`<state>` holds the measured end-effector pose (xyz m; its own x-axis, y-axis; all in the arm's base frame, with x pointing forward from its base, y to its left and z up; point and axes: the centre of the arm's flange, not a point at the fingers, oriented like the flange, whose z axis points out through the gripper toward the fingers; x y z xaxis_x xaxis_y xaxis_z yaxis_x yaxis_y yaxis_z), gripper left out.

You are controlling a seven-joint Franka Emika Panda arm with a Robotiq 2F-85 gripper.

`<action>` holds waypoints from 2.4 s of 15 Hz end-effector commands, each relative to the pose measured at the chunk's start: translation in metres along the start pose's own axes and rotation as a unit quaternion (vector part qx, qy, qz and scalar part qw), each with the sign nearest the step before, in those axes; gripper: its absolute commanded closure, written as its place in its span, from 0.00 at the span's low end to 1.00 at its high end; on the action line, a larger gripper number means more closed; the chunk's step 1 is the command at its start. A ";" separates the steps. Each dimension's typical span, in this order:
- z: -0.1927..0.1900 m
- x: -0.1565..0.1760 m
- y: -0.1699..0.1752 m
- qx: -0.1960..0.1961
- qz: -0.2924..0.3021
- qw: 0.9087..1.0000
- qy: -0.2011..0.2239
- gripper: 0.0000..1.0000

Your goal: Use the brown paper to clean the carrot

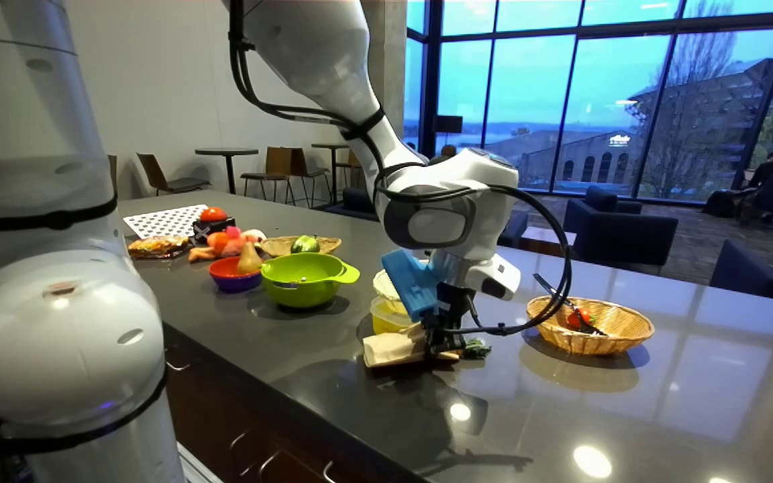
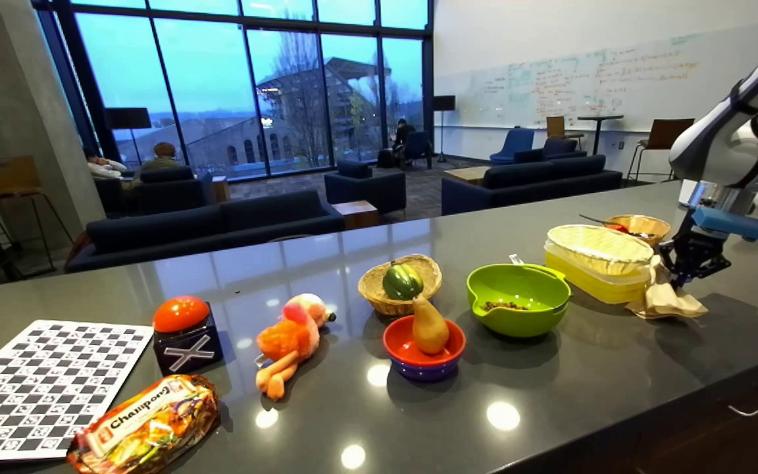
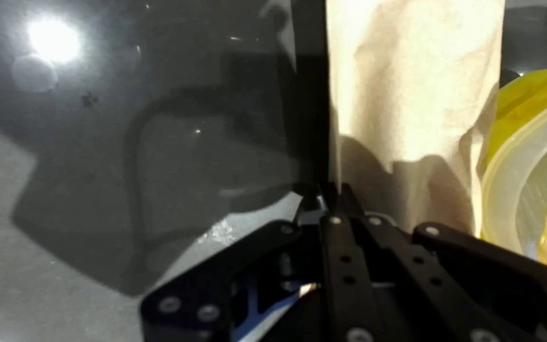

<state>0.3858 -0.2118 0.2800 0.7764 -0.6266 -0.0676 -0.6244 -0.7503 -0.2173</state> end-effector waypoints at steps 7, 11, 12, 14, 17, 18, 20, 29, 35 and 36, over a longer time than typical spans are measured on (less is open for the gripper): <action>-0.027 0.029 0.021 0.019 0.030 0.999 0.030 1.00; -0.035 0.043 0.016 0.019 0.030 0.999 0.039 1.00; -0.036 0.048 0.014 0.019 0.028 0.999 0.041 1.00; -0.039 0.055 0.010 0.017 0.026 0.998 0.045 1.00; -0.043 0.067 0.006 0.013 0.024 0.998 0.052 1.00; -0.044 0.072 0.005 0.012 0.023 0.998 0.054 1.00; -0.046 0.077 0.004 0.010 0.022 0.998 0.057 1.00; -0.045 0.069 0.000 0.013 0.017 0.998 0.057 1.00; -0.031 0.047 -0.004 0.020 0.015 0.999 0.039 1.00; -0.028 0.042 -0.005 0.020 0.015 0.999 0.036 1.00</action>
<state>0.4326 -0.2549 0.3052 0.7475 -0.6642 0.0094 -0.6457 -0.7300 -0.2240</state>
